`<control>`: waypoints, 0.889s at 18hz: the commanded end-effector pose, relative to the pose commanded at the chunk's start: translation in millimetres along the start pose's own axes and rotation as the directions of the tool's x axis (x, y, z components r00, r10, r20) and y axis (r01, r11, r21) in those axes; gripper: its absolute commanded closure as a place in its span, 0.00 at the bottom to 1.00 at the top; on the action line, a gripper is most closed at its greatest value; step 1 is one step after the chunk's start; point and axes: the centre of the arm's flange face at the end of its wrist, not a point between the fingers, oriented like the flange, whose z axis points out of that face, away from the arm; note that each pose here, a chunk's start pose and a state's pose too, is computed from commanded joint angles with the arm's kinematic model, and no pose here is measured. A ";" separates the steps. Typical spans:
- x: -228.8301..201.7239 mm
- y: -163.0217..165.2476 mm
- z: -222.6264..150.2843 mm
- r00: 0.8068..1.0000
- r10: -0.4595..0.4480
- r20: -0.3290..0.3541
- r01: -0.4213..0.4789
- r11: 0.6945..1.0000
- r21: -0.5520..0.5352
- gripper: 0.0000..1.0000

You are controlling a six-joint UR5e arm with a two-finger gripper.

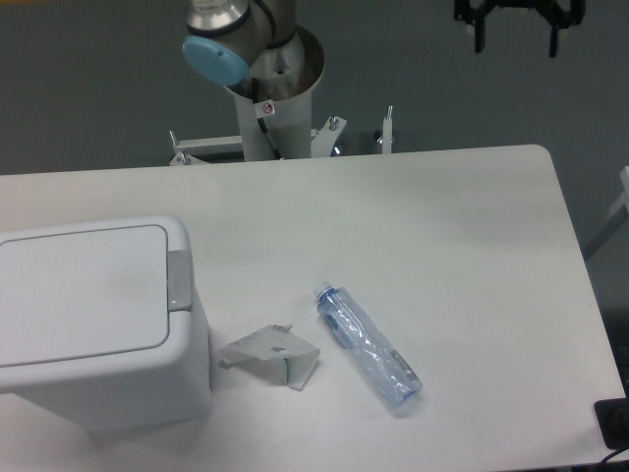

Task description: Open the trash can

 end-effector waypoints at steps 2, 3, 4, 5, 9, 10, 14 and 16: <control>1.2 0.1 1.8 1.000 0.004 -0.002 -0.004 1.000 0.003 0.00; 2.3 -0.5 1.9 1.000 0.002 -0.004 -0.002 1.000 0.003 0.00; 1.7 -1.1 0.5 1.000 0.001 -0.001 -0.001 1.000 0.007 0.00; 0.6 -1.6 -0.9 1.000 -0.004 0.002 0.004 1.000 0.008 0.00; 1.5 -10.0 4.2 0.991 -0.131 -0.021 0.132 0.989 0.069 0.00; 1.4 -14.1 5.7 0.988 -0.152 -0.025 0.154 0.982 0.106 0.00; 10.2 -45.9 18.1 0.916 -0.389 -0.095 0.398 0.909 0.124 0.00; 19.0 -79.5 24.3 0.895 -0.435 -0.103 0.446 0.883 0.144 0.00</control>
